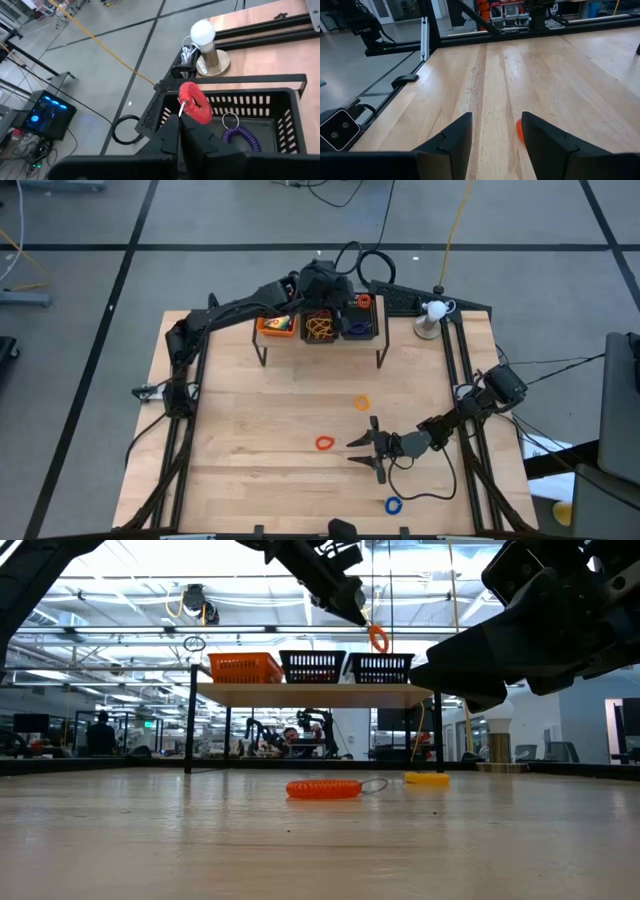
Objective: Pick & Place Office Desk Supplies
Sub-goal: Put the orange spring keychain into the right black basket on the shelf
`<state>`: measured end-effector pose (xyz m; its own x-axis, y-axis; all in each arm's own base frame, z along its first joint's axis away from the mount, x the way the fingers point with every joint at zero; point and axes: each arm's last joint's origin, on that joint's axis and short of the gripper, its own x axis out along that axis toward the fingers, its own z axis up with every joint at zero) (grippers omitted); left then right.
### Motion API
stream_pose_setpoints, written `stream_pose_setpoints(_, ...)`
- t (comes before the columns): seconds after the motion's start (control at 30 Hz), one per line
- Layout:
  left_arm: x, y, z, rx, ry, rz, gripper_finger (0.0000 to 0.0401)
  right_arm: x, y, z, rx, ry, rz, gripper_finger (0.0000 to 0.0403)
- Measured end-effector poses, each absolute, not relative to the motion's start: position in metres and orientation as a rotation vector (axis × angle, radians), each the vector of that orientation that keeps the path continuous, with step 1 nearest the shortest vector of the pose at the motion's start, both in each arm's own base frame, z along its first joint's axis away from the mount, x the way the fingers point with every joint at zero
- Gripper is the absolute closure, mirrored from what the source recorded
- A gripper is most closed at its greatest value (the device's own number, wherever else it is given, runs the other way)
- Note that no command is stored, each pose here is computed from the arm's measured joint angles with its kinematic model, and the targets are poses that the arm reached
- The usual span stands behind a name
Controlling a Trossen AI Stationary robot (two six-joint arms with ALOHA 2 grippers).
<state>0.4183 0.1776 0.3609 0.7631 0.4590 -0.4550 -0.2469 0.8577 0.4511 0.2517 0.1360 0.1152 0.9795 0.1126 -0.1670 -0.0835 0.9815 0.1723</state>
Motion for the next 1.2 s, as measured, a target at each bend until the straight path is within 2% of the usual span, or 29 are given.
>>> stream_pose_setpoints(0.13,0.419,0.176,0.361,0.380,0.590,0.389,0.0359,0.252,0.136,0.115,0.165,0.177,0.099,0.0243)
stream_pose_setpoints(0.37,0.419,0.174,0.360,0.339,0.591,0.392,0.0274,0.252,0.136,0.115,0.166,0.177,0.100,0.0243)
stream_pose_setpoints(0.5,0.411,0.154,0.366,0.330,0.648,0.295,0.0242,0.252,0.136,0.115,0.165,0.177,0.100,0.0243)
stream_pose_setpoints(0.7,0.389,0.094,0.369,0.309,0.858,0.040,0.0240,0.251,0.136,0.114,0.158,0.191,0.098,0.0243)
stream_pose_setpoints(0.9,0.376,0.025,0.362,0.233,1.051,-0.092,0.0248,0.251,0.136,0.113,0.158,0.196,0.097,0.0243)
stream_pose_setpoints(1.2,0.375,-0.057,0.324,0.266,1.128,-0.090,0.0247,0.251,0.136,0.113,0.174,0.197,0.096,0.0243)
